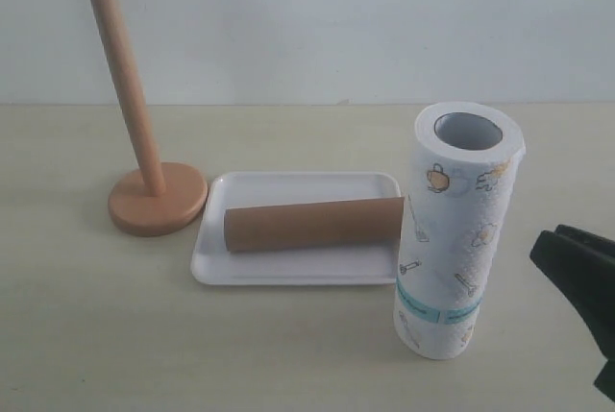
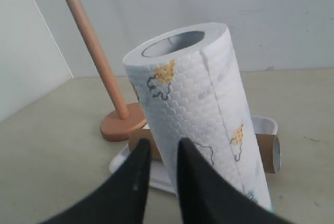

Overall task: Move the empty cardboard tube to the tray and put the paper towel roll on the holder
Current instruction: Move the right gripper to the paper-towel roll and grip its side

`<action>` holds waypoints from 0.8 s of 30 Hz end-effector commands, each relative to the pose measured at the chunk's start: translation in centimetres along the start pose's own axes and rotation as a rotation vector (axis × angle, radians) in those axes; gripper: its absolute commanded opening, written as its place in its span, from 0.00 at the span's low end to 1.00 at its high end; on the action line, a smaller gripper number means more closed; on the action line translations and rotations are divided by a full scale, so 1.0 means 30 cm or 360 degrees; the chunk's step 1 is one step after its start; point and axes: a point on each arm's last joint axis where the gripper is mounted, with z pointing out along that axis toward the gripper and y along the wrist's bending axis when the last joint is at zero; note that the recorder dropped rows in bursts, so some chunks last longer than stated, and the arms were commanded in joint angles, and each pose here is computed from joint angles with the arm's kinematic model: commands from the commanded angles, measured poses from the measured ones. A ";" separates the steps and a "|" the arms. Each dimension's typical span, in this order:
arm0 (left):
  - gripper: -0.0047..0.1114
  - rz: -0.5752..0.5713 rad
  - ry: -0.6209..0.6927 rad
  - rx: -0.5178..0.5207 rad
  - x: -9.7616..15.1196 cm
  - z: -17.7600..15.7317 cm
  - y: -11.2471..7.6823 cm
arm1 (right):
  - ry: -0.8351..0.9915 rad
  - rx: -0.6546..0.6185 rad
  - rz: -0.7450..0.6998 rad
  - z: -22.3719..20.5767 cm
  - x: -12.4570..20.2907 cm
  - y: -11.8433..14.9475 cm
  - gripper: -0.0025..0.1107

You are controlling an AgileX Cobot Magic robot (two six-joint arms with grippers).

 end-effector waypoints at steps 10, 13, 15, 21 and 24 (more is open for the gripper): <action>0.08 0.0010 0.0002 -0.0005 0.004 0.001 0.001 | 0.0133 -0.0007 -0.0104 0.038 0.023 -0.028 0.83; 0.08 0.0010 0.0002 -0.0005 0.004 0.001 0.001 | 0.0147 -0.0082 -0.0096 0.072 0.018 -0.038 0.83; 0.08 0.0010 0.0002 -0.0005 0.004 0.001 0.001 | 0.0196 -0.0093 -0.0105 0.098 0.025 -0.056 0.83; 0.08 0.0010 0.0002 -0.0005 0.004 0.001 0.001 | 0.0269 -0.0177 -0.0107 0.156 0.058 -0.092 0.83; 0.08 0.0010 0.0002 -0.0005 0.004 0.001 0.001 | 0.0302 -0.0178 -0.0107 0.179 0.071 -0.112 0.83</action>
